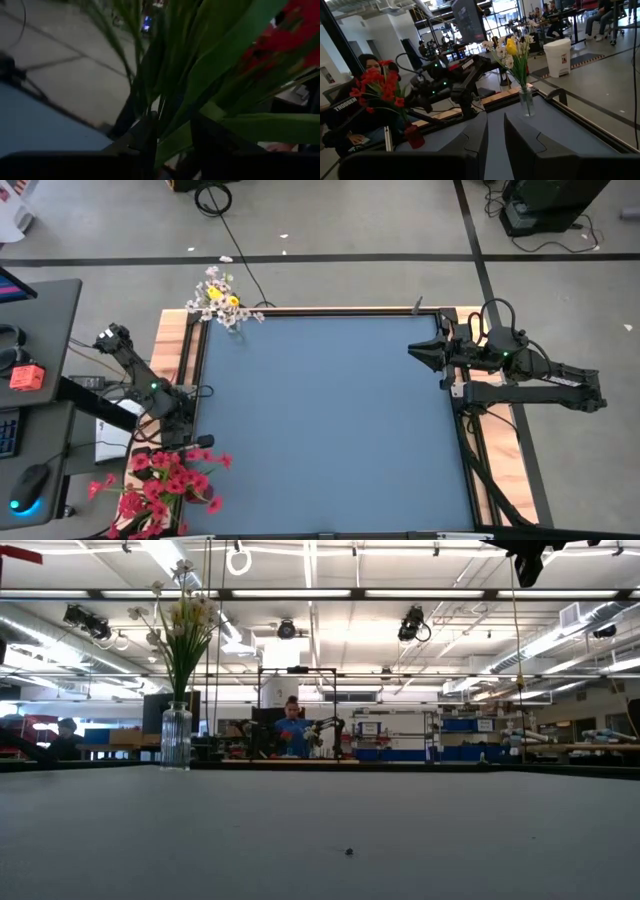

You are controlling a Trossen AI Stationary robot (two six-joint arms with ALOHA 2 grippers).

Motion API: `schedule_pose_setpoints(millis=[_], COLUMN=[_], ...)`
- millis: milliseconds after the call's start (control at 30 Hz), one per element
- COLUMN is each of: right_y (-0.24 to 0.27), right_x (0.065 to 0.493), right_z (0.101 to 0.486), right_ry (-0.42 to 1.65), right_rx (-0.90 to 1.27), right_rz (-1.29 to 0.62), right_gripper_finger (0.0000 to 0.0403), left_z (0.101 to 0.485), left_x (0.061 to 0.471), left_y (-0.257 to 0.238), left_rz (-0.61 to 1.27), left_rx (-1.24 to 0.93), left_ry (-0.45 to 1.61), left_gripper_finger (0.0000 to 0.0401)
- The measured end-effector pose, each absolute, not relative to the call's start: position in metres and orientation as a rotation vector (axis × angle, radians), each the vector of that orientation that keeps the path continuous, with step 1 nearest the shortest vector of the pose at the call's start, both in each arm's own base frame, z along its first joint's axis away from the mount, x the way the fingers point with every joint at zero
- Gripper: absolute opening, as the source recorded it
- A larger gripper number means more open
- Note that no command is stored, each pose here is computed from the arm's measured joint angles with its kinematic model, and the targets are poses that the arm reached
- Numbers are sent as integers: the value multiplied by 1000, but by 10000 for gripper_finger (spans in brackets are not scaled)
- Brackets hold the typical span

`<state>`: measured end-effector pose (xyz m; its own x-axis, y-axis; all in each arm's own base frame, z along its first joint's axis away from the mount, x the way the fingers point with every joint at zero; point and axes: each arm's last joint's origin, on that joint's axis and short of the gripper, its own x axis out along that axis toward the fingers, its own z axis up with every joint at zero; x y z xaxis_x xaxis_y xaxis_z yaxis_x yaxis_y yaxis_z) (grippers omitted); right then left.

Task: Sort flowers into vase by color
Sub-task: Put the black flower into the red vase

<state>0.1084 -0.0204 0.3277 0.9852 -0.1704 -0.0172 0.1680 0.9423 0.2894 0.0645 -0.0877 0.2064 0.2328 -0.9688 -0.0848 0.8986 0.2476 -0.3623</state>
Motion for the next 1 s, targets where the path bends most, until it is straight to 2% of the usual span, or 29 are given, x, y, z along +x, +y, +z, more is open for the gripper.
schedule_pose_setpoints(millis=[467,833,1000], right_y=[-20,-20,-20], right_x=[108,108,108], right_z=[328,328,328], right_ry=[-8,-8,-9], right_rx=[294,295,295], right_rz=[-173,-172,-172], right_gripper_finger=[73,73,73], left_z=[201,203,238], left_x=[64,65,60], left_y=[-84,-83,-76], left_rz=[-1192,-1177,-1172], left_rx=[-464,-458,-313], left_ry=[620,613,470], left_gripper_finger=[124,124,124])
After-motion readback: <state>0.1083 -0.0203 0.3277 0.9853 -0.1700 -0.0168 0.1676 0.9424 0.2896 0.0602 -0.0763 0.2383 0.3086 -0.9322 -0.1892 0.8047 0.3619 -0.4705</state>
